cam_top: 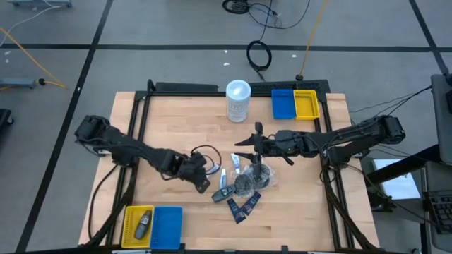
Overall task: Pick & Place Travel size toiletries
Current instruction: Put the white toothpaste into the top blue bin
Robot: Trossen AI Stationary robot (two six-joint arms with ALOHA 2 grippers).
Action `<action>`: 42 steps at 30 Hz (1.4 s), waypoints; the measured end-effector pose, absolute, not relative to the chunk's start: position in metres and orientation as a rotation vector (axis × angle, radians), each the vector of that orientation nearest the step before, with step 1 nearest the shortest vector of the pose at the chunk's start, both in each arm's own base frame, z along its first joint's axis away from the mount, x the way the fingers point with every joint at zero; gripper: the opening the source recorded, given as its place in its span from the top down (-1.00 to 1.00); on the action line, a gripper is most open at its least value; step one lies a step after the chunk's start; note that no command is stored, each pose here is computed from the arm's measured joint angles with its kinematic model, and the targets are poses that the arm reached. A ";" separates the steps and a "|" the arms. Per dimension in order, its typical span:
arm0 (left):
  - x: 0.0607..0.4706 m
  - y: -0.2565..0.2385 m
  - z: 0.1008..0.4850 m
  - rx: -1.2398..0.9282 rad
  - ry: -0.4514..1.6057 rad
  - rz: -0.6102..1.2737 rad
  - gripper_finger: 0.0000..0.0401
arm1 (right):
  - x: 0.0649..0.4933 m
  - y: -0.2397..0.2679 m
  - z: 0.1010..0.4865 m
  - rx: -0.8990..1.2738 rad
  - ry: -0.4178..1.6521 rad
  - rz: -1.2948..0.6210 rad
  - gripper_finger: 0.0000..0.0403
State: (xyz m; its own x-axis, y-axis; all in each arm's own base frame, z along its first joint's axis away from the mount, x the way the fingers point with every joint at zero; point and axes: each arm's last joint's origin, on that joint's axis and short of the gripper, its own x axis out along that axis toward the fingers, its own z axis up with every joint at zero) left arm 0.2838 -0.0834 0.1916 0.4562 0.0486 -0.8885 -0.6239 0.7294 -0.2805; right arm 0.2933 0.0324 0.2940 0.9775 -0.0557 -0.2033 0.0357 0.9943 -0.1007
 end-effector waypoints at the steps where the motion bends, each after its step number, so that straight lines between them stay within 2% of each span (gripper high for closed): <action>1: 0.285 -0.082 0.188 -0.646 1.036 0.456 -0.07 | 0.293 0.032 0.294 -0.097 0.208 -0.046 0.33; 12: 0.299 -0.075 0.149 -0.638 1.175 0.473 -0.07 | 0.293 0.032 0.294 -0.099 0.208 -0.048 0.33; 19: 0.305 -0.074 0.147 -0.624 1.152 0.429 -0.07 | 0.293 0.032 0.294 -0.100 0.208 -0.048 0.33; 42: 0.307 -0.073 0.139 -0.635 1.160 0.466 -0.06 | 0.293 0.032 0.294 -0.100 0.208 -0.048 0.33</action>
State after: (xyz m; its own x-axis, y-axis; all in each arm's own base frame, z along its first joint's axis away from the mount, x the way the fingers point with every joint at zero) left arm 0.3065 -0.0728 0.1394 0.3383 0.0155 -0.9409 -0.6396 0.7372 -0.2178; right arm 0.2933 0.0320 0.2940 0.9774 -0.0576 -0.2035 0.0369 0.9939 -0.1042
